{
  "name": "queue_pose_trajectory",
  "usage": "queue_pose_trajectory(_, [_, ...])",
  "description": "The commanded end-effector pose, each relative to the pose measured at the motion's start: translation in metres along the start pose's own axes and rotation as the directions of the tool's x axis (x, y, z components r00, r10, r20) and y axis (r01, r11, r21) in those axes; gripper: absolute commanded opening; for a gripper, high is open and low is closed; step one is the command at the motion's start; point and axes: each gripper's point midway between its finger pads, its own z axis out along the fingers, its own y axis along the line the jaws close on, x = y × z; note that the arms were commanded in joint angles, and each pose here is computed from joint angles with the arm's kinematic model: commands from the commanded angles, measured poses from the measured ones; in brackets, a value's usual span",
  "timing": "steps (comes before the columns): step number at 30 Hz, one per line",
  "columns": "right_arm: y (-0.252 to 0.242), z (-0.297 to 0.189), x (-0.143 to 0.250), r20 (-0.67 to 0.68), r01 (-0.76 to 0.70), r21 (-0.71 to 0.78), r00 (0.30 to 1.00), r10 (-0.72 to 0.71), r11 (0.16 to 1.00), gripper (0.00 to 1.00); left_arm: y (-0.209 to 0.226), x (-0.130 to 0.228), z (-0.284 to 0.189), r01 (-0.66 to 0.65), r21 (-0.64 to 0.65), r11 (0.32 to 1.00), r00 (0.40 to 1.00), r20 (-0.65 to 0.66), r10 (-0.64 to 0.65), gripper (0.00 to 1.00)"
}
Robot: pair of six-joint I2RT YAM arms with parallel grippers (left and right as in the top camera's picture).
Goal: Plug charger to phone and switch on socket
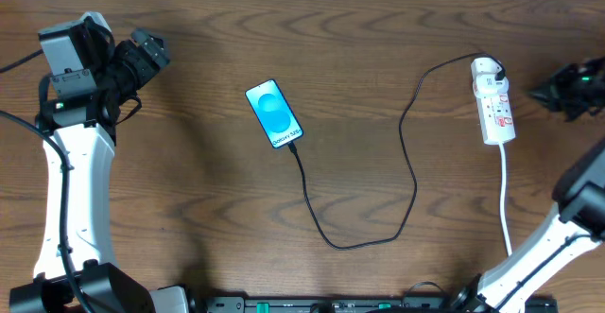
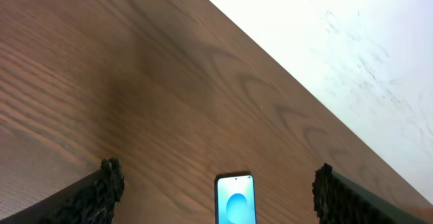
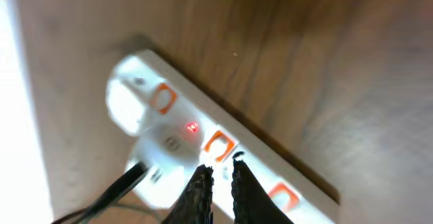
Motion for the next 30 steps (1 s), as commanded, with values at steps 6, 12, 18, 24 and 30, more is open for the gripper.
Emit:
queue_pose_trajectory(6, [0.094,-0.105,0.03,0.134,0.305,-0.24,0.951,-0.28,0.922,0.17,0.001,-0.004,-0.002,-0.021,-0.01,1.0,1.0,0.013,0.021,0.91])
queue_pose_trajectory(12, [0.152,-0.143,0.101,0.188,0.569,-0.246,0.822,-0.537,0.784,0.25,0.001,-0.004,-0.002,-0.021,-0.01,1.0,1.0,0.013,0.021,0.91])
queue_pose_trajectory(18, [0.169,-0.144,0.174,0.141,0.695,0.006,0.711,-0.689,0.719,0.29,0.001,-0.004,-0.002,-0.021,-0.01,1.0,1.0,0.013,0.021,0.91])
queue_pose_trajectory(24, [0.189,-0.127,0.231,0.108,0.784,0.196,0.58,-0.808,0.589,0.35,0.001,-0.004,-0.002,-0.021,-0.01,1.0,1.0,0.013,0.021,0.91])
queue_pose_trajectory(30, [0.204,-0.118,0.268,0.082,0.844,0.181,0.499,-0.863,0.505,0.74,0.001,-0.004,-0.002,-0.021,-0.01,1.0,1.0,0.013,0.021,0.91])
